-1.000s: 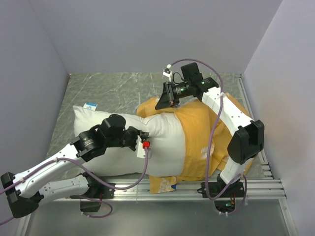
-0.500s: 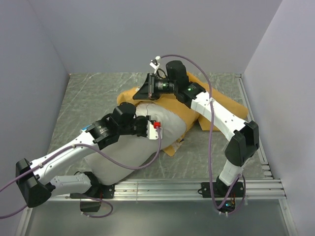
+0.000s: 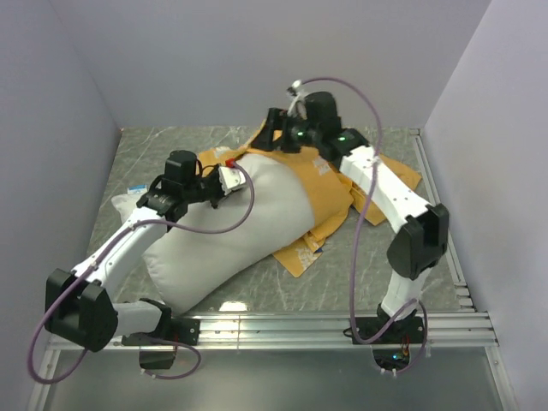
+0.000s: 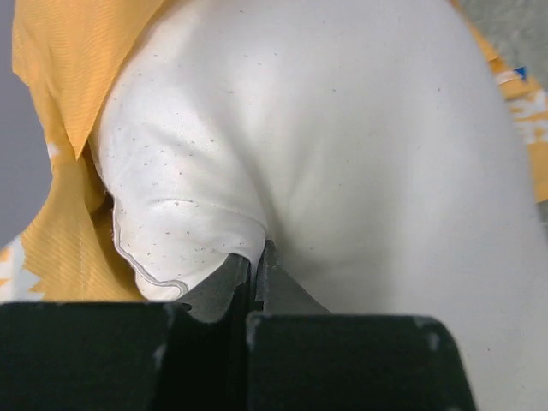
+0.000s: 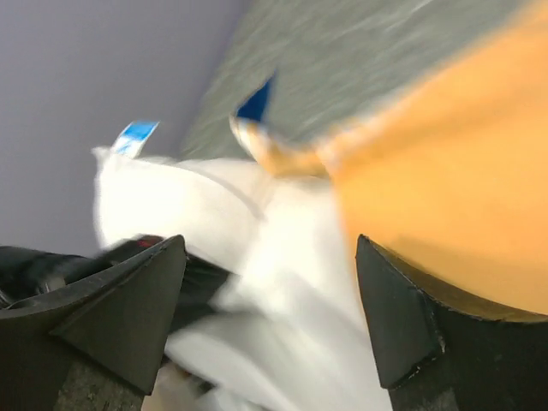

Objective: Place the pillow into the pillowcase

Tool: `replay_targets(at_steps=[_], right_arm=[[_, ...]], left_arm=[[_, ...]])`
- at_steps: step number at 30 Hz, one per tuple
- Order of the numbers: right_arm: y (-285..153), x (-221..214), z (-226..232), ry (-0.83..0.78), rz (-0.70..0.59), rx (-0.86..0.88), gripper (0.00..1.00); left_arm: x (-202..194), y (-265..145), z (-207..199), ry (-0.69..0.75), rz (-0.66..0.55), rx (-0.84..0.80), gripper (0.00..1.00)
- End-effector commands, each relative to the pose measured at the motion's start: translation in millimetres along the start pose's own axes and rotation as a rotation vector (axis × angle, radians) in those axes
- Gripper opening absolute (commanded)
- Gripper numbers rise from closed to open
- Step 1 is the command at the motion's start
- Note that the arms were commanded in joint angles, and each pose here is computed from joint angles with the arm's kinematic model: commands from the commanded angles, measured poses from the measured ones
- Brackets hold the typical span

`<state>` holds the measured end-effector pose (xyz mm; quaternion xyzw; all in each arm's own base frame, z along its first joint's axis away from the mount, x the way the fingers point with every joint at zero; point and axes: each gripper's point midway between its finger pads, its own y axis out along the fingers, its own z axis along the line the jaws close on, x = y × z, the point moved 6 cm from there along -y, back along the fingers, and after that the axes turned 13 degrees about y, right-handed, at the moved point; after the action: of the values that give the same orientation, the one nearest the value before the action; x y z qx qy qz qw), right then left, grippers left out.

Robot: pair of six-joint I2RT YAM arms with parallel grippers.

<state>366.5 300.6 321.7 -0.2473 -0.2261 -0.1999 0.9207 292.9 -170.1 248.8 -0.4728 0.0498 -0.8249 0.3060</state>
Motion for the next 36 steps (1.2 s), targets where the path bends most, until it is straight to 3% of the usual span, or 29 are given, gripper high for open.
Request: replay_targets(at_steps=[1, 5, 10, 16, 22, 29, 32, 33, 36], right_arm=[[-71.3, 30.3, -4.2, -0.357, -0.221, -0.199, 0.82], [-79.9, 13.1, -32.2, -0.555, -0.247, -0.468, 0.77], [-51.2, -11.2, -48.3, -0.624, -0.1, -0.548, 0.78], [-29.0, -15.3, -95.0, -0.735, -0.056, -0.802, 0.72], [-35.3, -12.6, -110.7, -0.779, -0.126, -0.911, 0.55], [-45.4, 2.7, -104.6, -0.803, -0.19, -0.943, 0.54], [-43.5, 4.9, -109.3, -0.797, -0.169, -0.946, 0.43], [-41.3, 5.0, -109.6, -0.793, -0.157, -0.941, 0.29], [-35.3, 1.2, -97.2, -0.758, -0.097, -0.829, 0.0]], left_arm=[[-12.5, 11.4, -15.5, -0.065, -0.049, -0.089, 0.0], [-20.5, 26.0, -13.5, -0.104, -0.057, -0.1, 0.0], [-26.5, 34.9, -9.4, -0.109, -0.044, -0.105, 0.0], [-29.1, 32.7, -10.8, -0.115, -0.03, -0.11, 0.0], [-35.0, 31.9, -12.8, -0.159, -0.021, -0.104, 0.0], [-42.6, 35.6, -9.6, -0.21, -0.007, -0.104, 0.0], [-42.2, 36.9, -4.1, -0.23, -0.01, -0.091, 0.0], [-44.5, 37.7, -3.1, -0.239, -0.007, -0.088, 0.0], [-41.5, 39.9, 3.9, -0.302, -0.025, -0.083, 0.0]])
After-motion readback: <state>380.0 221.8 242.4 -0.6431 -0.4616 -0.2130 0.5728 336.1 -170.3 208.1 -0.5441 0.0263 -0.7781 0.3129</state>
